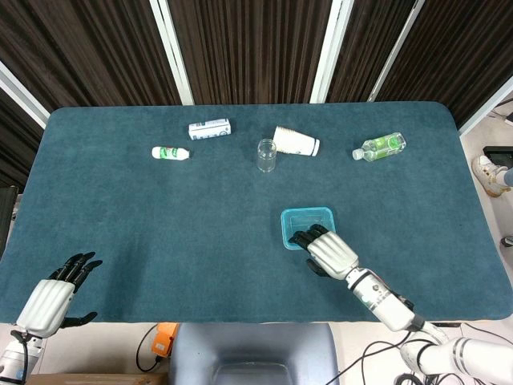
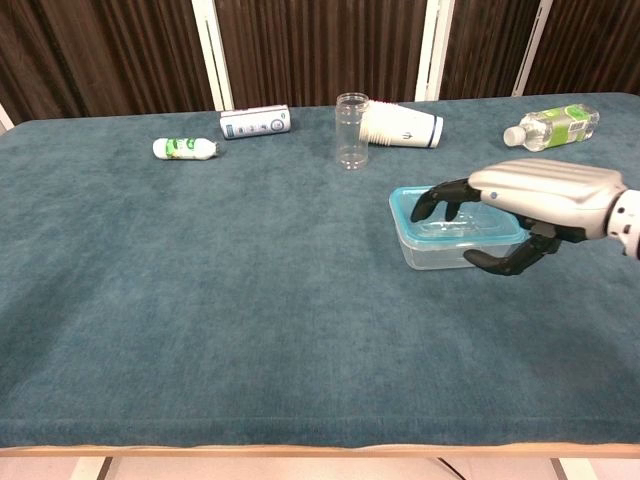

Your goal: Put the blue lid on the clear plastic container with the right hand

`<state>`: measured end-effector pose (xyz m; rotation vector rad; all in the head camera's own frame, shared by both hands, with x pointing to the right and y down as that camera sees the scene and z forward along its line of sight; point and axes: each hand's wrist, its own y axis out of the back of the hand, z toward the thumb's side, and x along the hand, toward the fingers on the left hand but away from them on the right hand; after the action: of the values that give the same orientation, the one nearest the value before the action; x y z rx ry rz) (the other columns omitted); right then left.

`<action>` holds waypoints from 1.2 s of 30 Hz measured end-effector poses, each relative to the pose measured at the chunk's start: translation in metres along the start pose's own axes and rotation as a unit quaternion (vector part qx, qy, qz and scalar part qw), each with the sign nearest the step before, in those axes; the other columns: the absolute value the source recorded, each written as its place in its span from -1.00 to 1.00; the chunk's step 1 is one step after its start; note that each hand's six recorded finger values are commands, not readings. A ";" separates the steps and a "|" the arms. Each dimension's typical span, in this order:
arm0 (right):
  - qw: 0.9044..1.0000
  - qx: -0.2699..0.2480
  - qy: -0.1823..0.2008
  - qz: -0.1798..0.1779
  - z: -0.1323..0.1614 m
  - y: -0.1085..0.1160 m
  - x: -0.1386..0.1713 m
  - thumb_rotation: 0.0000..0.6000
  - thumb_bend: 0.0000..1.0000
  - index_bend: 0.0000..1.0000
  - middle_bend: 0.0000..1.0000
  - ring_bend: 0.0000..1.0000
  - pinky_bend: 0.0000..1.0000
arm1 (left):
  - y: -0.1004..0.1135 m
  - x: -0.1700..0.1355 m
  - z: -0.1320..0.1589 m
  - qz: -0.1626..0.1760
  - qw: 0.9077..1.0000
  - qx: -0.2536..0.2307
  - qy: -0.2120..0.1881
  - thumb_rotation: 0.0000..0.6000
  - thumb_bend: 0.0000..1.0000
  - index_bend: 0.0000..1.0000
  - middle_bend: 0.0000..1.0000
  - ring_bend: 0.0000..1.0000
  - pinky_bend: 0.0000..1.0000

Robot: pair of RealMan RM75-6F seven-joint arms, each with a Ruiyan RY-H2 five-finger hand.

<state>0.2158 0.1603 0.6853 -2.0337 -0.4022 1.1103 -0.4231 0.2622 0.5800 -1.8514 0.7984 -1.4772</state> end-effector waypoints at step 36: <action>0.999 -0.039 -0.002 0.031 -0.008 -0.028 -0.005 1.00 0.21 -0.33 -0.35 -0.39 -0.42 | 0.001 -0.001 0.000 -0.001 1.000 -0.004 -0.001 1.00 -0.04 -0.66 -0.85 -0.84 -0.40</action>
<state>0.2220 0.1718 0.7125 -2.1262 -0.3917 1.1525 -0.4237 0.2622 0.5789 -1.8593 0.8018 -1.4757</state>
